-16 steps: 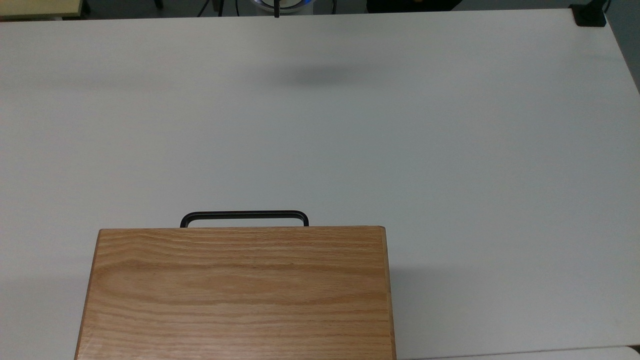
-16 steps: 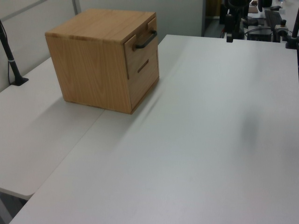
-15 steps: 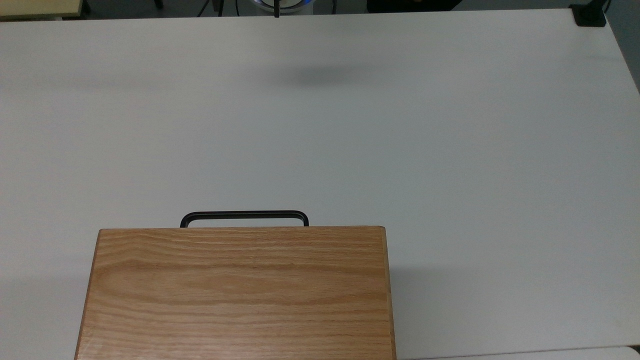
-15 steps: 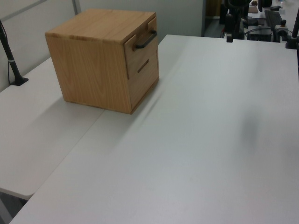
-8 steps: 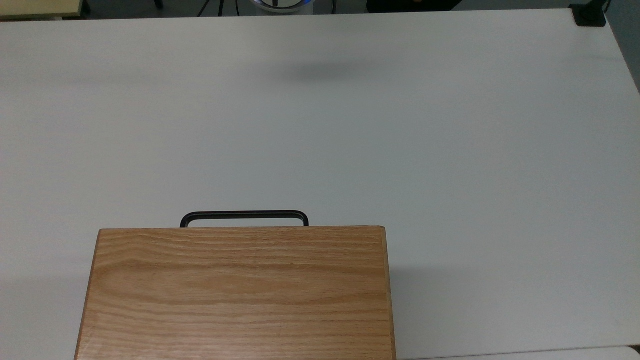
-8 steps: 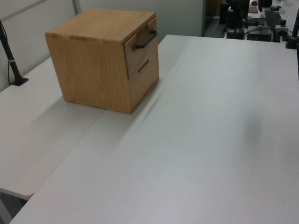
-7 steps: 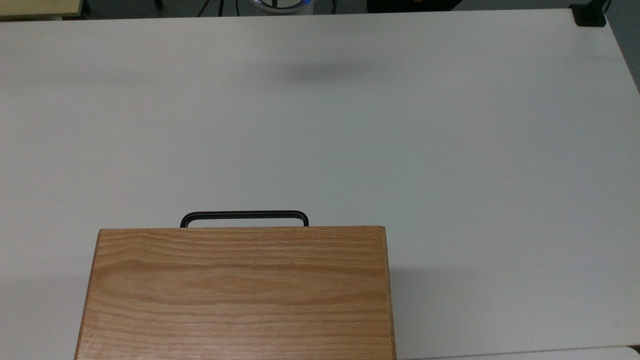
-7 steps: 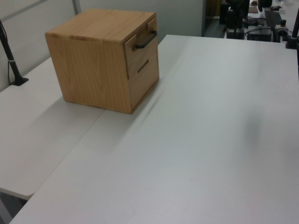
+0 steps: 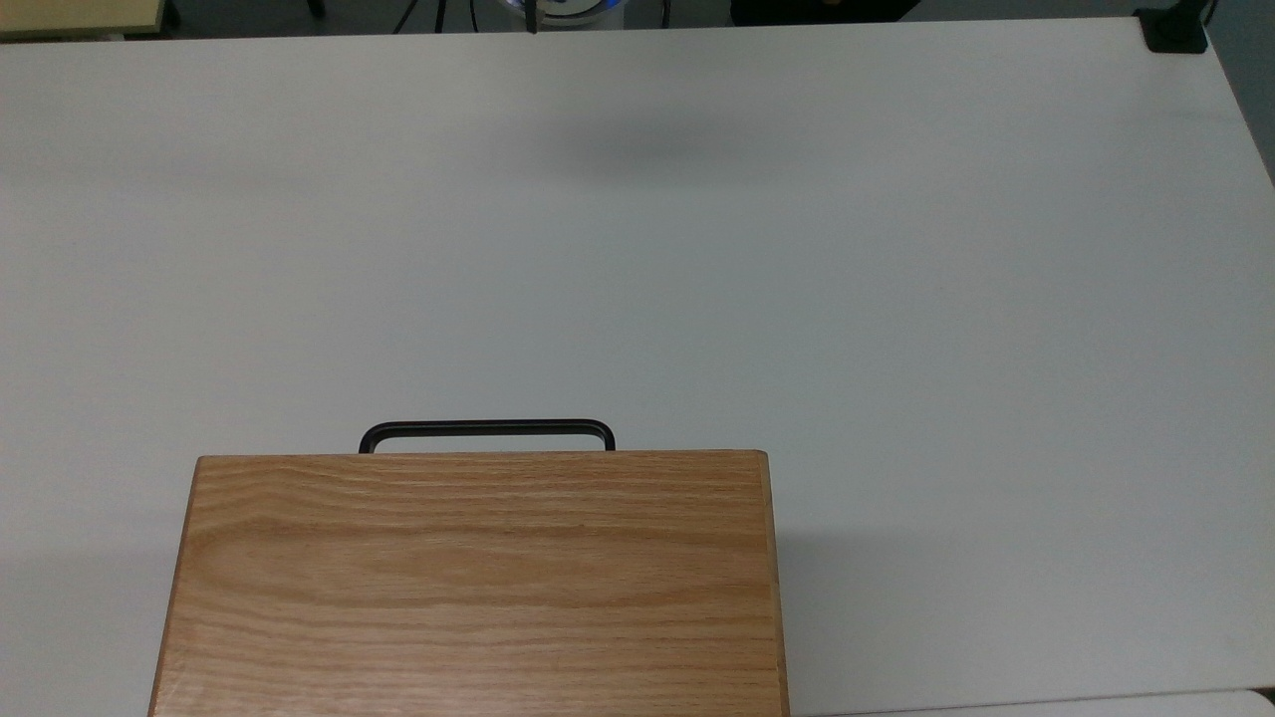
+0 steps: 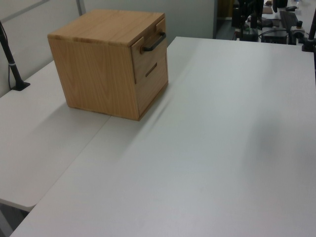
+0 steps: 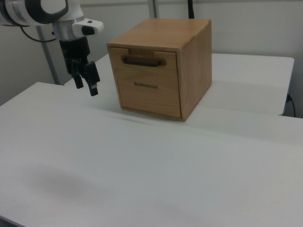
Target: Open the drawer by sliding it
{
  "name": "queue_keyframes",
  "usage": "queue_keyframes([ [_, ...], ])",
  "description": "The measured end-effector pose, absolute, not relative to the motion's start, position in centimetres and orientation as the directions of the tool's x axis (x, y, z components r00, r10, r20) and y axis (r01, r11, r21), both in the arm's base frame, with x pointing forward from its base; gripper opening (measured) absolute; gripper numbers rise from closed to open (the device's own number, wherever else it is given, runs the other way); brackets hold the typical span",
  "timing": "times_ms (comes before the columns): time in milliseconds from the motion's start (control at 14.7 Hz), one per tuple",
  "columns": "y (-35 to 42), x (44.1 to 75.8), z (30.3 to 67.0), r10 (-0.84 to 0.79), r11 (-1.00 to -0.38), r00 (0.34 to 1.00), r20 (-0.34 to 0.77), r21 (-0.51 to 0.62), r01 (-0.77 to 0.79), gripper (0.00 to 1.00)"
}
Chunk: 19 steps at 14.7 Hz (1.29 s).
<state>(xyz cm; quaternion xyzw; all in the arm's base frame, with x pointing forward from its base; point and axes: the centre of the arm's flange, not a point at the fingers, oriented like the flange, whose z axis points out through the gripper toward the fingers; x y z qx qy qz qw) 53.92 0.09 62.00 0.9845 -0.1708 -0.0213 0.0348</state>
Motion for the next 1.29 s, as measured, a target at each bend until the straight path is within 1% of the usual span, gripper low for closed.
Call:
queue_keyframes([
  [204,0.2,54.7,61.8,-0.488,-0.871,0.873,0.005,0.061,-0.488,1.0],
  [341,0.6,55.5,61.7,-0.597,-0.802,0.802,0.029,0.008,-0.598,1.0],
  [545,1.1,57.2,61.8,-0.759,-0.651,0.649,0.058,-0.101,-0.752,1.0],
  [681,1.3,58.8,61.3,-0.847,-0.531,0.527,0.073,-0.172,-0.83,1.0],
  [818,1.4,60.7,61.0,-0.913,-0.407,0.398,0.087,-0.268,-0.873,1.0],
  [1022,1.4,63.2,60.3,-0.973,-0.23,0.222,0.067,-0.4,-0.887,1.0],
  [1295,1.4,65.9,58.9,-0.993,-0.118,0.115,0.04,-0.534,-0.837,1.0],
])
